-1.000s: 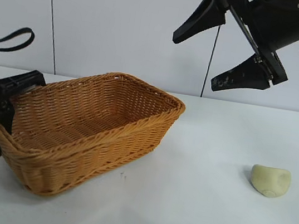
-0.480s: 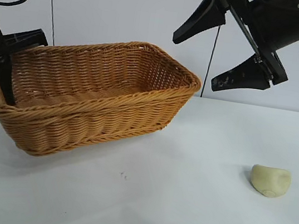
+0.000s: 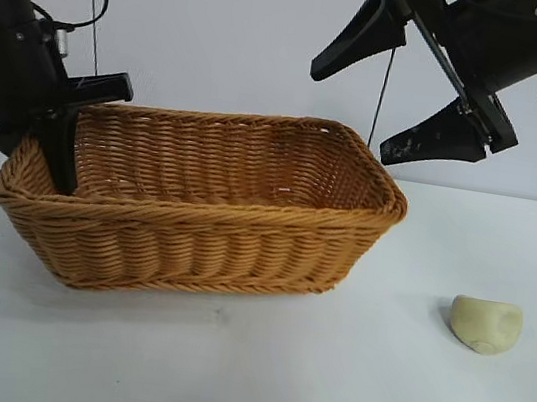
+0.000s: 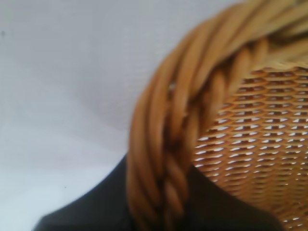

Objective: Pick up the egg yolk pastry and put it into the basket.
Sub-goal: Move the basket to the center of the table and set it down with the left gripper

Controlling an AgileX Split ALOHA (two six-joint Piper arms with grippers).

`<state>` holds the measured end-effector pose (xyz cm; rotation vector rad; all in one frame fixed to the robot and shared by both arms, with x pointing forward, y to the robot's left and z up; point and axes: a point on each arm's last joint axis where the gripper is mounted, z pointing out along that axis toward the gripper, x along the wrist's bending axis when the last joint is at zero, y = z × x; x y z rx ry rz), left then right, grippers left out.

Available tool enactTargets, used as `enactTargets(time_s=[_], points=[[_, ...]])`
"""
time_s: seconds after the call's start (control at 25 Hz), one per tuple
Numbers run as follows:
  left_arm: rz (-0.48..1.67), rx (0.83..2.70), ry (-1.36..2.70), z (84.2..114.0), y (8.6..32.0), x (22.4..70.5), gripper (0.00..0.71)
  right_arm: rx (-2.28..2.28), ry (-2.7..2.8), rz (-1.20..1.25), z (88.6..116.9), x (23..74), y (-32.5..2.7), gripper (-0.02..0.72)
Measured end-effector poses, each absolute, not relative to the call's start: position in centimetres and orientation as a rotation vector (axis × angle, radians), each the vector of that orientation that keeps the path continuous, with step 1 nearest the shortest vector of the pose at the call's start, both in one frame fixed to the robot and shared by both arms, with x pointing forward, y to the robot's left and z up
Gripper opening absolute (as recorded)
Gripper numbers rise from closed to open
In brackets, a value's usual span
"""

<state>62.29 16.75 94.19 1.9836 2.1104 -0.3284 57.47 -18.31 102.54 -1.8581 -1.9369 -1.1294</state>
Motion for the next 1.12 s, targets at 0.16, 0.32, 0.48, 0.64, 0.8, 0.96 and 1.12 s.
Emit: enactTargets(time_s=[0.16,0.32,0.48,0.64,0.8,0.96,1.12], points=[[-0.332,1.974,2.12,93.3,16.7,62.6,0.141,-1.855,-1.938,-1.126,102.5,57.4,-18.3,0.678],[-0.306,1.953,2.123,92.4,16.6,63.1,0.141,-1.854,-1.938,-1.125,102.5,57.4,-18.3,0.678],[-0.292,1.942,2.131,91.3,16.6,63.5,0.141,-1.854,-1.938,-1.125,102.5,57.4,-18.3,0.678],[-0.287,1.949,2.143,90.5,16.8,63.6,0.14,-1.854,-1.939,-1.125,102.5,57.4,-18.3,0.678],[-0.271,1.963,2.138,90.5,16.9,63.7,0.14,-1.854,-1.94,-1.124,102.5,57.4,-18.3,0.678],[-0.274,1.964,2.139,90.4,16.9,63.7,0.238,-1.854,-1.94,-1.124,102.5,57.4,-18.3,0.678],[-0.275,1.961,2.142,90.5,16.9,63.8,0.554,-1.854,-1.941,-1.123,102.5,57.4,-18.3,0.678]])
